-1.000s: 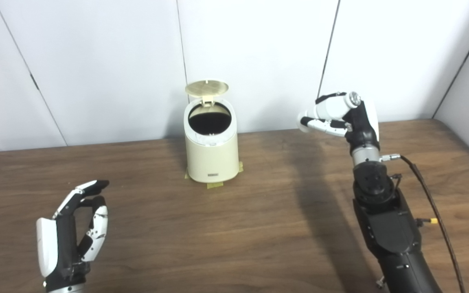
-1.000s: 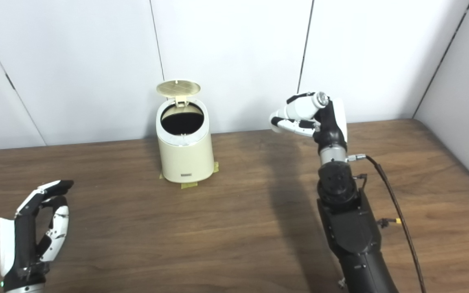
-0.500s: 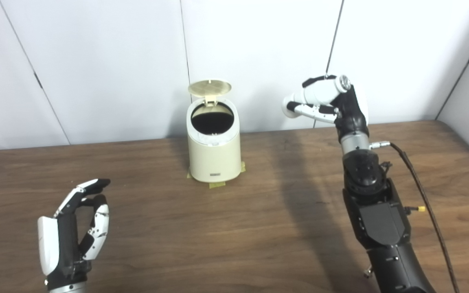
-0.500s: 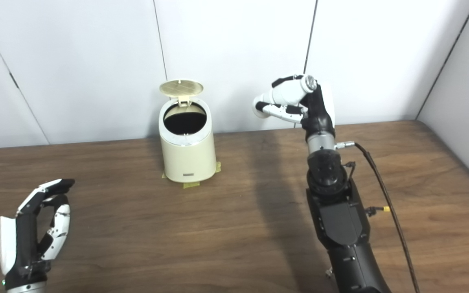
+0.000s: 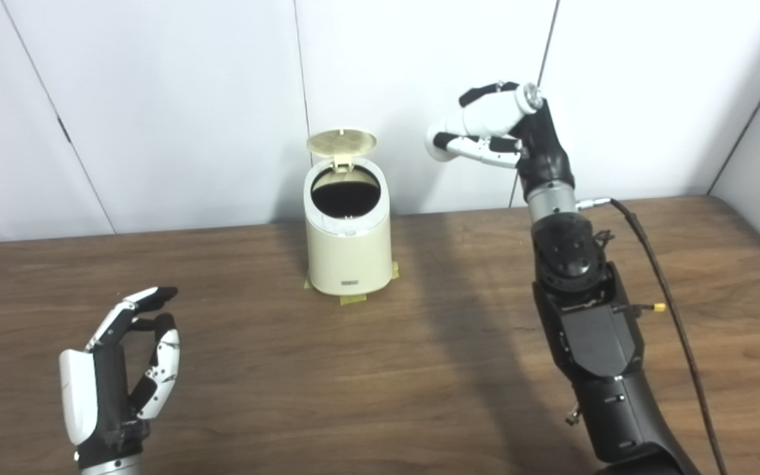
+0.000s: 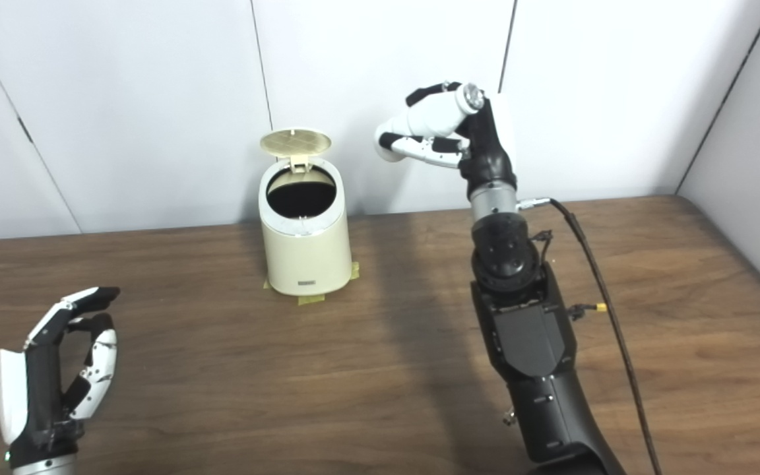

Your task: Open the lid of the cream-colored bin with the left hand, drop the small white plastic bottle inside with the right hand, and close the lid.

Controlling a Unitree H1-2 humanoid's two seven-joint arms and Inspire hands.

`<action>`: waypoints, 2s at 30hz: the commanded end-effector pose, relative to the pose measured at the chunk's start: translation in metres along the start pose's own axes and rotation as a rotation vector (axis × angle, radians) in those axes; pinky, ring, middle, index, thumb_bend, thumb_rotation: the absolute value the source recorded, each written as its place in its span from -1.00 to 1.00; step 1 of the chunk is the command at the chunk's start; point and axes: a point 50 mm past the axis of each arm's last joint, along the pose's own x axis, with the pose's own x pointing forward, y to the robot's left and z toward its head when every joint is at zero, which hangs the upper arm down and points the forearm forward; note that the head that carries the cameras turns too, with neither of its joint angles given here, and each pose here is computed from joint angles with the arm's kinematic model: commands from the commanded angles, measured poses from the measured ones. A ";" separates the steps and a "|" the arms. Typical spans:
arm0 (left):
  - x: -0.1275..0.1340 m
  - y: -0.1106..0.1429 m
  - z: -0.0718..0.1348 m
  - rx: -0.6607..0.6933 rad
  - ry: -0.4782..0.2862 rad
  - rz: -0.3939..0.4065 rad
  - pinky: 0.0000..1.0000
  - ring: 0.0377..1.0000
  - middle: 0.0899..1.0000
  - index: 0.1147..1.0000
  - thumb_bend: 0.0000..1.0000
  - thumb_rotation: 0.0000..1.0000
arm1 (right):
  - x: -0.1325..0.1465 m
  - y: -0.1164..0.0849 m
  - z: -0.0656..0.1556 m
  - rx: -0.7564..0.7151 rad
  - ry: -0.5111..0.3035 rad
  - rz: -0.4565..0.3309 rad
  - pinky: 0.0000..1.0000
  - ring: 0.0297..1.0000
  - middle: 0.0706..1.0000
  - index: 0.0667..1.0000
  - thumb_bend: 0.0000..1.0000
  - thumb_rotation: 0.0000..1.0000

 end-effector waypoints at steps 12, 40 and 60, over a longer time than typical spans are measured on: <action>0.002 -0.024 0.005 -0.003 -0.014 0.014 0.14 0.36 0.33 0.27 -0.67 0.04 | 0.021 0.029 0.052 0.008 -0.111 0.035 -0.27 -0.11 -0.11 -0.13 0.04 -1.00; 0.001 -0.037 0.016 0.019 -0.020 0.025 0.14 0.36 0.33 0.26 -0.58 0.35 | 0.009 0.064 0.034 0.064 -0.140 0.149 -0.25 -0.14 -0.11 -0.12 0.04 -1.00; 0.000 -0.041 0.021 0.029 -0.016 0.028 0.13 0.36 0.33 0.26 -0.59 0.29 | 0.008 0.080 0.019 0.001 -0.145 0.190 -0.26 -0.14 -0.10 -0.12 0.04 -1.00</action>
